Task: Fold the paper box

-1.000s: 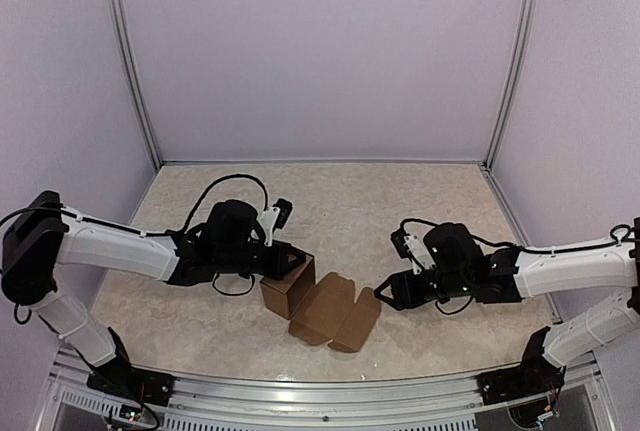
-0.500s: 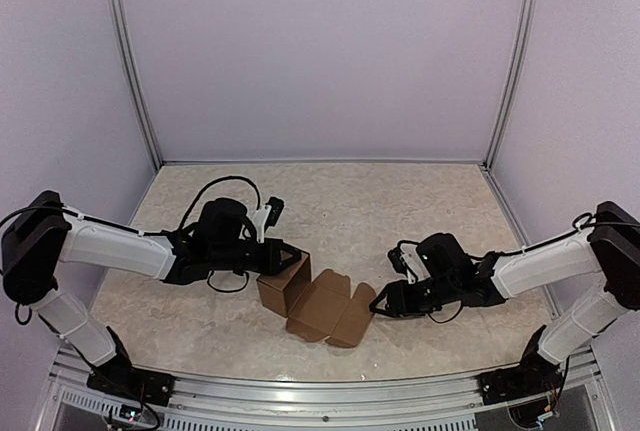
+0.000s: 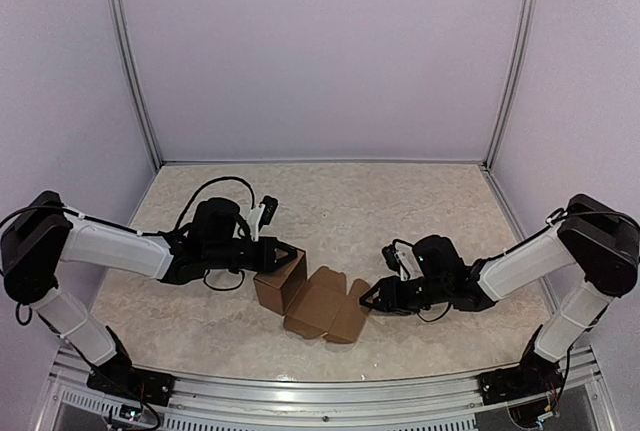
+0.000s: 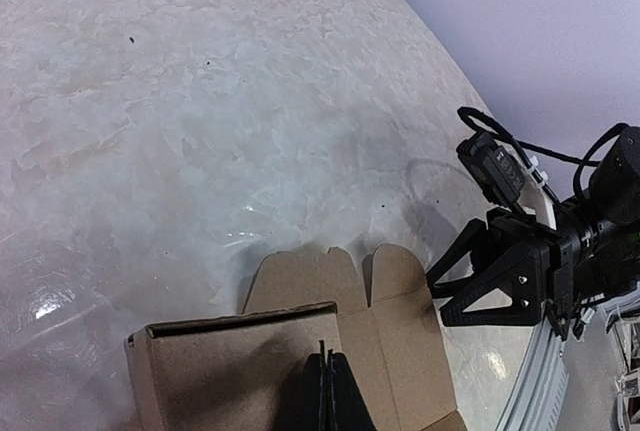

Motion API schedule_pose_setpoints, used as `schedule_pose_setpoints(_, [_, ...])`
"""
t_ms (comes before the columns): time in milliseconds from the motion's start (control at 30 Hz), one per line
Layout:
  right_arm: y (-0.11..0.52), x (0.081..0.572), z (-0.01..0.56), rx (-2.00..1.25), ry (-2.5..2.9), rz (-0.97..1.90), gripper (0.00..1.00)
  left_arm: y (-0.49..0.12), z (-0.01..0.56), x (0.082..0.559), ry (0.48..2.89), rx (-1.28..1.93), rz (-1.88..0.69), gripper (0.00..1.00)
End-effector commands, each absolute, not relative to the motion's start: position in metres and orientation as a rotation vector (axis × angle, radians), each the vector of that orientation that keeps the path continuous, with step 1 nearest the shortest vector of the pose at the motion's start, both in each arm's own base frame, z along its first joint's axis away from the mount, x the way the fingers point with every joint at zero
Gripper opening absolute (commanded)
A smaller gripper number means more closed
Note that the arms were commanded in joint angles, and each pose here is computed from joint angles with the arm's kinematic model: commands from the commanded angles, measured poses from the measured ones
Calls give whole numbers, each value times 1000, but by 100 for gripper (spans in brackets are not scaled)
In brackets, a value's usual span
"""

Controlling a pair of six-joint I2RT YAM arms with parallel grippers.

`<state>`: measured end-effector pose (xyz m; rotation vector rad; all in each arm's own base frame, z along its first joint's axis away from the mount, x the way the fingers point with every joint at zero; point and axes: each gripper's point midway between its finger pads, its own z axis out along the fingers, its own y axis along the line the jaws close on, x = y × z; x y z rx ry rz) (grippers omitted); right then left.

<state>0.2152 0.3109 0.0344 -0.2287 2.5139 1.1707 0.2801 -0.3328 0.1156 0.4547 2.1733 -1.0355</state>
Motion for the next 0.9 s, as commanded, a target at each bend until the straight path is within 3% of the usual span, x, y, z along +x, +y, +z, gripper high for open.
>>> schedule_pose_setpoints(0, [310, 215, 25, -191, 2536, 1186, 45, -317, 88, 274, 2276, 433, -992, 0])
schedule_pose_setpoints(633, [323, 229, 53, -203, 2388, 1278, 22, -318, 93, 274, 2264, 421, -1023, 0])
schedule_pose_setpoints(867, [330, 233, 59, -211, 2364, 1303, 5, -318, 96, 272, 2253, 418, -1040, 0])
